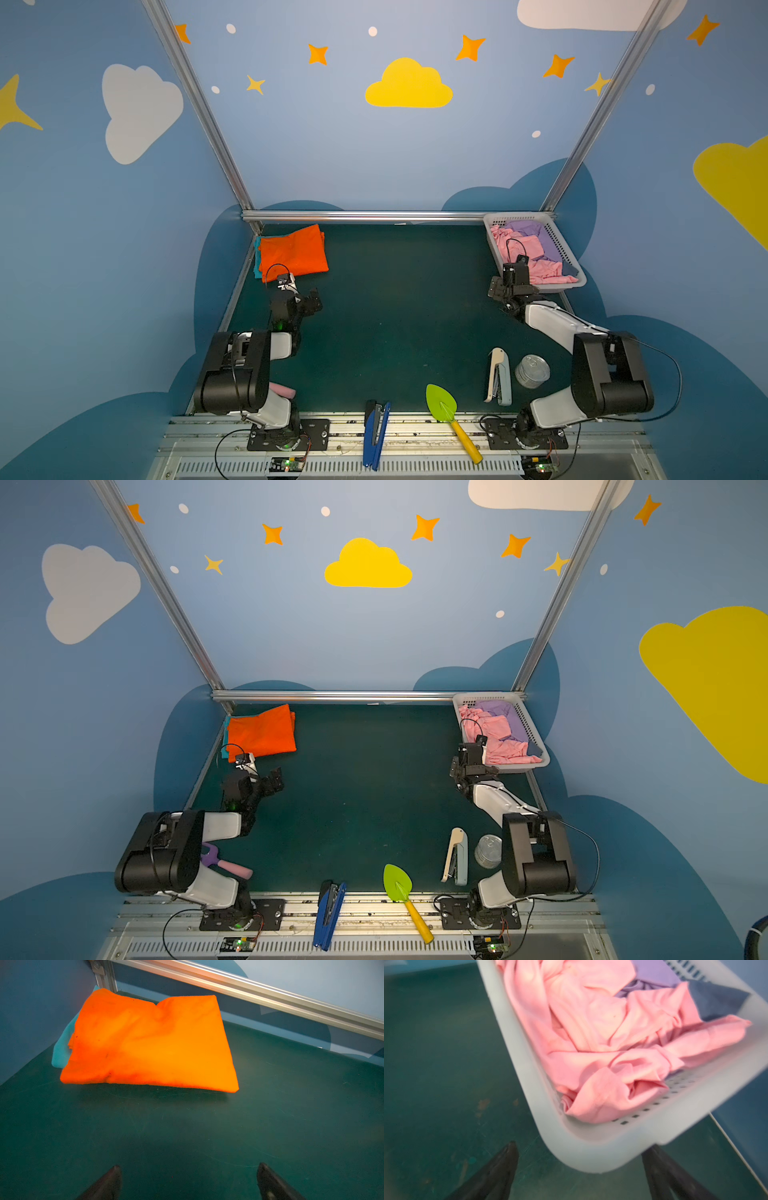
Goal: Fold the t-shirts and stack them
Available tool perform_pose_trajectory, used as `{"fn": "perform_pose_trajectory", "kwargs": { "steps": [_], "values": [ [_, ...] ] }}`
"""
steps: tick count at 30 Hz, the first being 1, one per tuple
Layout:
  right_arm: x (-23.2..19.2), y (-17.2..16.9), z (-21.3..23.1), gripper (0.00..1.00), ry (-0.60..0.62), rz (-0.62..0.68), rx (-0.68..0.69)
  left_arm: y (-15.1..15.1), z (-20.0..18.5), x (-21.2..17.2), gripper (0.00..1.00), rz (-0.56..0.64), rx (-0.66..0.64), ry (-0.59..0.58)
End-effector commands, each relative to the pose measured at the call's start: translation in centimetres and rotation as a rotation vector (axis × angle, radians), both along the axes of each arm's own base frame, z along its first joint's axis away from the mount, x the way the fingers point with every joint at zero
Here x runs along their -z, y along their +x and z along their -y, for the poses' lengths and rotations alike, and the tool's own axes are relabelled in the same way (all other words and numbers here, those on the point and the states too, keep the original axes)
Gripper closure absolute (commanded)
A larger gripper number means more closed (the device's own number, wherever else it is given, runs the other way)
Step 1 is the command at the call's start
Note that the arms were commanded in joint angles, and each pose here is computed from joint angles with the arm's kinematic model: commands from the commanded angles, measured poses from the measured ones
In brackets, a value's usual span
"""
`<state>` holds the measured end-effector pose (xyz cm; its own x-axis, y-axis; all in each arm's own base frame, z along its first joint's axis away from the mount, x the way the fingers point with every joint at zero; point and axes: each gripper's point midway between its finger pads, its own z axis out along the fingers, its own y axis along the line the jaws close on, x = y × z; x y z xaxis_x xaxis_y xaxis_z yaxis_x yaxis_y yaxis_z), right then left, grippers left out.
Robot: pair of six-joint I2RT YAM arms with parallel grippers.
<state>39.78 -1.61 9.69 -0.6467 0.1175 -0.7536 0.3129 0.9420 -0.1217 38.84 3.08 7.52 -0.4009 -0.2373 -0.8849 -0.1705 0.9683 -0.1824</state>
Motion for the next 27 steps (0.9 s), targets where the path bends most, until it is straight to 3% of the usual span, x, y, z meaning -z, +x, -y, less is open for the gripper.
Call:
{"fn": "perform_pose_trajectory", "kwargs": {
  "steps": [1, 3, 6, 8, 10, 11, 13, 16, 22, 27],
  "values": [
    [0.4, 1.6, -1.4, 0.08, -0.015, 0.022, -0.126, 0.2, 0.1, -0.6, 0.00, 0.011, 0.009, 0.009],
    [0.5, 1.7, -2.3, 0.07, -0.024, 0.052, -0.209, 0.2, 0.1, -0.6, 0.00, 0.011, 0.010, 0.009],
    [0.6, -0.3, -3.8, 0.07, 0.120, 0.123, -0.346, 0.2, 0.1, -0.6, 0.00, 0.011, 0.009, 0.009],
    [-0.1, -1.8, -5.0, 0.07, 0.098, 0.320, -0.498, 0.2, 0.0, -0.6, 0.00, 0.011, 0.008, 0.009],
    [-0.6, -3.2, -4.5, 0.07, 0.090, 0.411, -0.467, 0.2, 0.1, -0.6, 0.00, 0.012, 0.011, 0.008],
    [-0.6, -3.4, -5.0, 0.07, 0.109, 0.405, -0.490, 0.2, 0.1, -0.6, 0.00, 0.012, 0.010, 0.008],
    [0.5, -3.0, -6.9, 0.07, 0.091, 0.274, -0.569, 0.2, 0.1, -0.6, 0.00, 0.011, 0.010, 0.008],
    [1.1, -0.8, -5.0, 0.07, 0.203, 0.144, -0.463, 0.2, 0.1, -0.6, 0.00, 0.011, 0.010, 0.009],
    [1.0, -0.8, -4.9, 0.07, 0.240, 0.154, -0.471, 0.1, 0.0, -0.8, 0.00, 0.023, 0.003, 0.014],
    [0.2, -2.7, -6.3, 0.07, 0.190, 0.246, -0.557, -5.3, 1.2, -3.6, 0.00, 0.289, -0.035, 0.132]
  ]
}}
